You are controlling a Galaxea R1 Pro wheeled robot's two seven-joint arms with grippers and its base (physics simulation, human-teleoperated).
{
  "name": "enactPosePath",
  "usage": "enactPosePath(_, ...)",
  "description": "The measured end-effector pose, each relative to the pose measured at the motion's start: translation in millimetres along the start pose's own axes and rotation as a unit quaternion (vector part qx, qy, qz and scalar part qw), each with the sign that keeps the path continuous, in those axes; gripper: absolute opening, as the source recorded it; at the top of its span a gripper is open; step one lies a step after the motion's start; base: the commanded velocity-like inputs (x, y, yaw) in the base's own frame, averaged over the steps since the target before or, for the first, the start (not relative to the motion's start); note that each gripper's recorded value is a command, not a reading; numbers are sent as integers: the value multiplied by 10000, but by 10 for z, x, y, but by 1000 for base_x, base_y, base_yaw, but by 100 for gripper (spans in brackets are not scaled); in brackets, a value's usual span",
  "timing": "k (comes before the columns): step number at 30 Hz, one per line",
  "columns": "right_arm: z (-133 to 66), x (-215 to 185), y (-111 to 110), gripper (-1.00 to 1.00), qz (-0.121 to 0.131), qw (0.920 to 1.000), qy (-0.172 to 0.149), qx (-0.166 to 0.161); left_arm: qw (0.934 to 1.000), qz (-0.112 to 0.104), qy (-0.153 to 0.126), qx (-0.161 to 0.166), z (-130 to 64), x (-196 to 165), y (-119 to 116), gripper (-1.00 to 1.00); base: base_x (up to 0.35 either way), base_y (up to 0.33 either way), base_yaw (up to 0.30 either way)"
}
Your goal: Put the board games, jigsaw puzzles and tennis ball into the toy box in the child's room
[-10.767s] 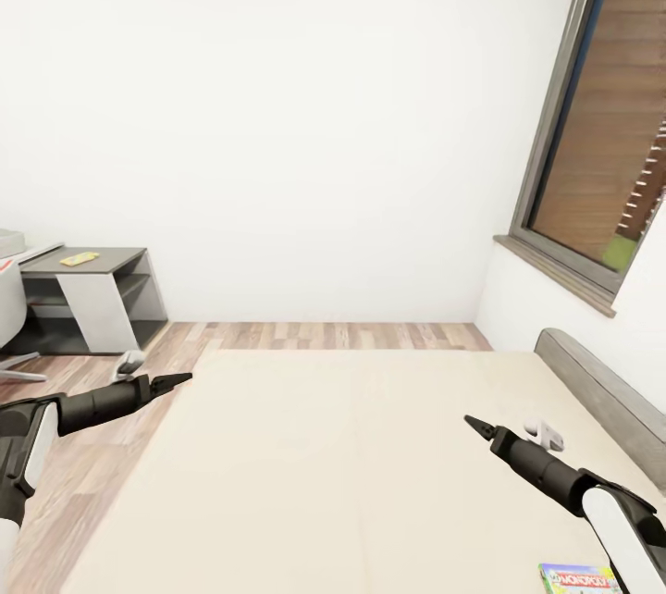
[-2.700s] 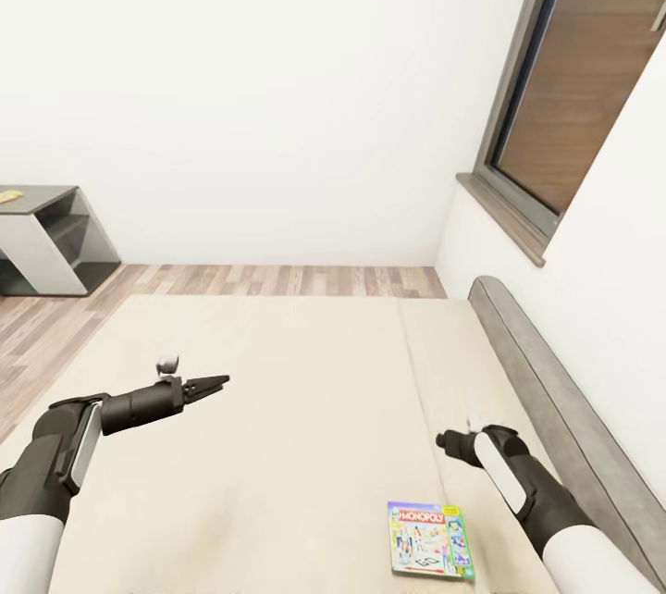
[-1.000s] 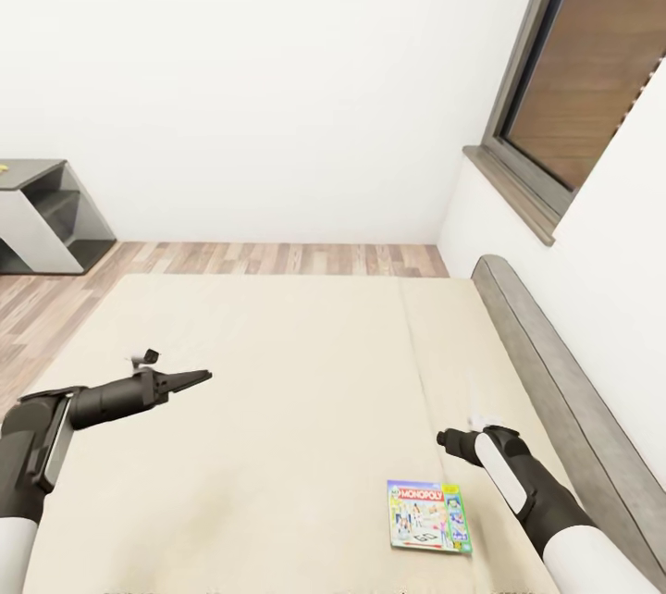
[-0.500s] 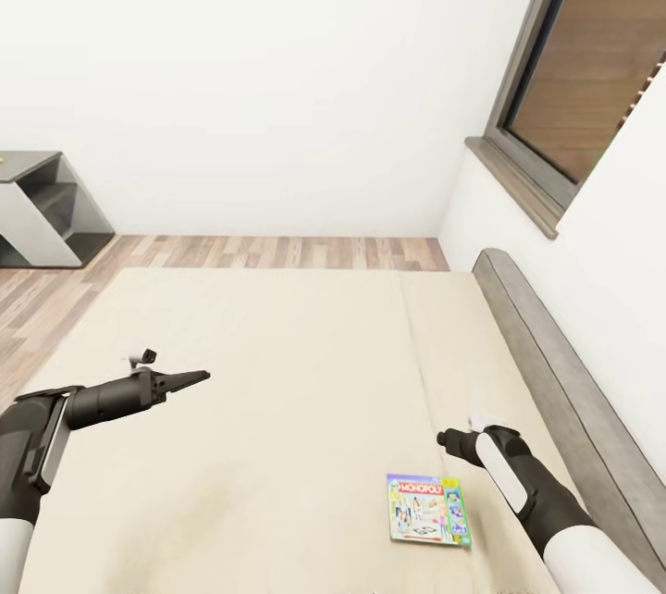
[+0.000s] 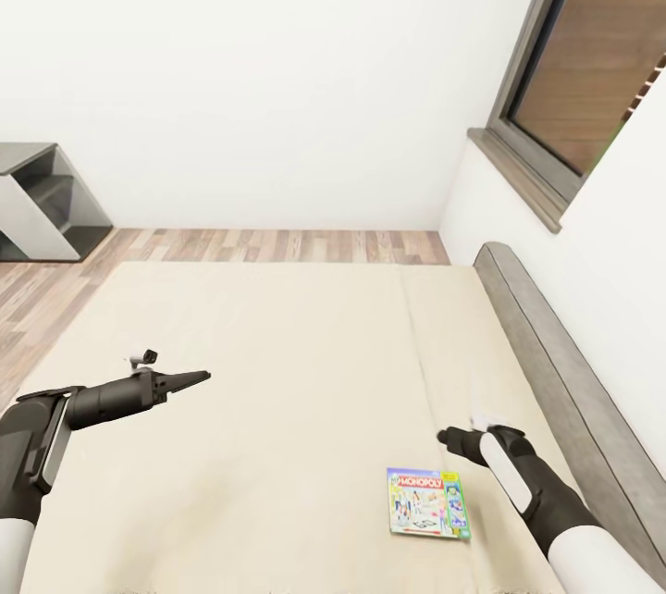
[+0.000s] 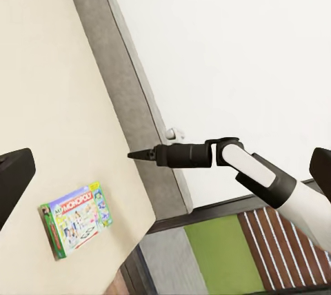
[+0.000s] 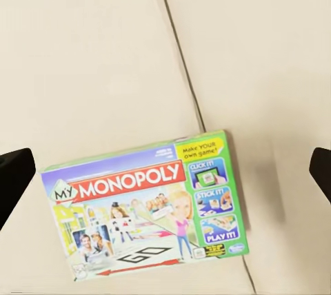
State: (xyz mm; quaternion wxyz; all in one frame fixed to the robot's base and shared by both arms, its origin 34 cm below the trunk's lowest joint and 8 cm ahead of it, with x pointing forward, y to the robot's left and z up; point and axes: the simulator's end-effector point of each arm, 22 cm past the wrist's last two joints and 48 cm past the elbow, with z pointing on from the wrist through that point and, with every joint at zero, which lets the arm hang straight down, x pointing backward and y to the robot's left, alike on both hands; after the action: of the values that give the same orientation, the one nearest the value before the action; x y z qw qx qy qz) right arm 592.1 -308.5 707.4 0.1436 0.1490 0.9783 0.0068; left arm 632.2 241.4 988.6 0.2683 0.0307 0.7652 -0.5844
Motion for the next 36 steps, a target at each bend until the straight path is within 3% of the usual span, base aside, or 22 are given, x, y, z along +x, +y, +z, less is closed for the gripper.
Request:
enactPosePath(6,35,-21,90,100,25,9996,-82,-263,10000,-44,16,-12,10,25,45,100,0,0,0)
enactPosePath(36,213,165,45,100,23,9996,124,-236,9996,-265,94,-84,44,152,264,100,0,0,0)
